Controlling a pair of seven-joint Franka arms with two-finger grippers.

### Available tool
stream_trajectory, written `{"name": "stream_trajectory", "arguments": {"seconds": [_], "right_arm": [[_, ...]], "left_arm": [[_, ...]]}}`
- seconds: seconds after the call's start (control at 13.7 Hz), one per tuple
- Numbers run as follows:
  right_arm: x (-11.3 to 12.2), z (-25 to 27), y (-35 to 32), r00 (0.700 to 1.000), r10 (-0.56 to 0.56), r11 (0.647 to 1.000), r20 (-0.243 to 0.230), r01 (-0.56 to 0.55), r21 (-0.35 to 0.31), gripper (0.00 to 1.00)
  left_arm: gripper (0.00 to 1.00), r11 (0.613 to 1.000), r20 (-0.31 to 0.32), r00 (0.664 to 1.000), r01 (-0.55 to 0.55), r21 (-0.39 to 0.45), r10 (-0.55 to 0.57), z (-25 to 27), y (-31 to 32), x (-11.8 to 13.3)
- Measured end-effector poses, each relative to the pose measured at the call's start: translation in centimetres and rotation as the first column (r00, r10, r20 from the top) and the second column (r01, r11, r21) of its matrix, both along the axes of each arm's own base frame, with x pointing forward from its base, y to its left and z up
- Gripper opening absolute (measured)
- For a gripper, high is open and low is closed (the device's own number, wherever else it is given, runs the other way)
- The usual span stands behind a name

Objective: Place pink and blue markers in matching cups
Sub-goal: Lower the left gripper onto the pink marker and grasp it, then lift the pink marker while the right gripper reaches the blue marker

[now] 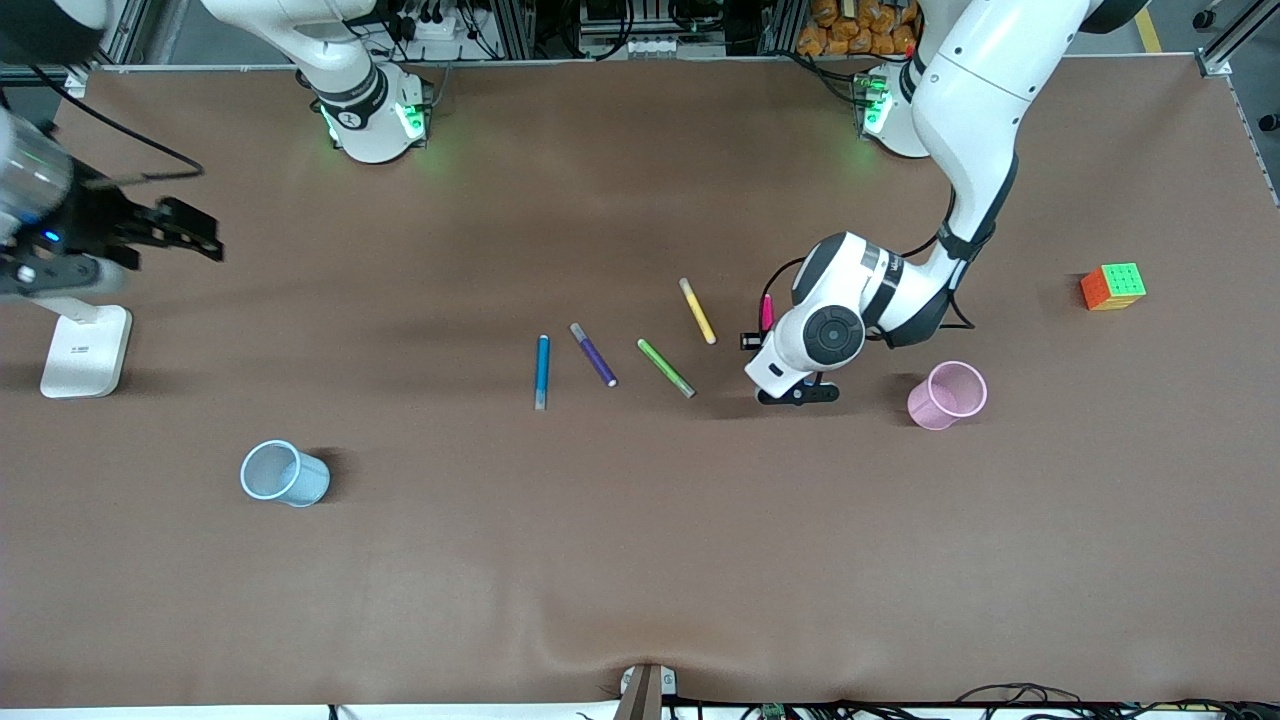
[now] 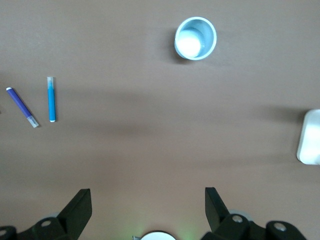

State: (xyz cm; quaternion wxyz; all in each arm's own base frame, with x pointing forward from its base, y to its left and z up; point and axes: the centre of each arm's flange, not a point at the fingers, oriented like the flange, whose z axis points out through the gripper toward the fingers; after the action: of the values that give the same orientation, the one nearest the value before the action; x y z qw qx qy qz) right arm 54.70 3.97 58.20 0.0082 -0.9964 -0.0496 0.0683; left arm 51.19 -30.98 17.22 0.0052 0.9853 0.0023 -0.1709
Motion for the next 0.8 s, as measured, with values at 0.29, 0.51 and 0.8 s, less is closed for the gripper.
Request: {"name": "stream_trajectory", "arguments": {"seconds": [0.29,0.51,0.8], "right_arm": [[1.9,-3.7,5.2,1.0,-0.023,1.0,-0.006,0.023,-0.019,1.0],[2.7,-5.9,8.8,0.999,-0.045,0.999,0.004,0.045,-0.03,1.0],[4.3,-10.2,13.1,0.997,-0.076,0.996,0.028,0.077,-0.038,1.0]], "left_arm": [[0.17,1.0,-0.006,1.0,0.029,-0.009,-0.029,-0.5,0.2,0.0],[0.17,0.999,-0.002,0.999,0.043,-0.016,-0.043,-0.4,0.2,0.2],[0.17,1.0,0.005,1.0,0.016,-0.019,-0.016,1.1,1.7,2.5]]}}
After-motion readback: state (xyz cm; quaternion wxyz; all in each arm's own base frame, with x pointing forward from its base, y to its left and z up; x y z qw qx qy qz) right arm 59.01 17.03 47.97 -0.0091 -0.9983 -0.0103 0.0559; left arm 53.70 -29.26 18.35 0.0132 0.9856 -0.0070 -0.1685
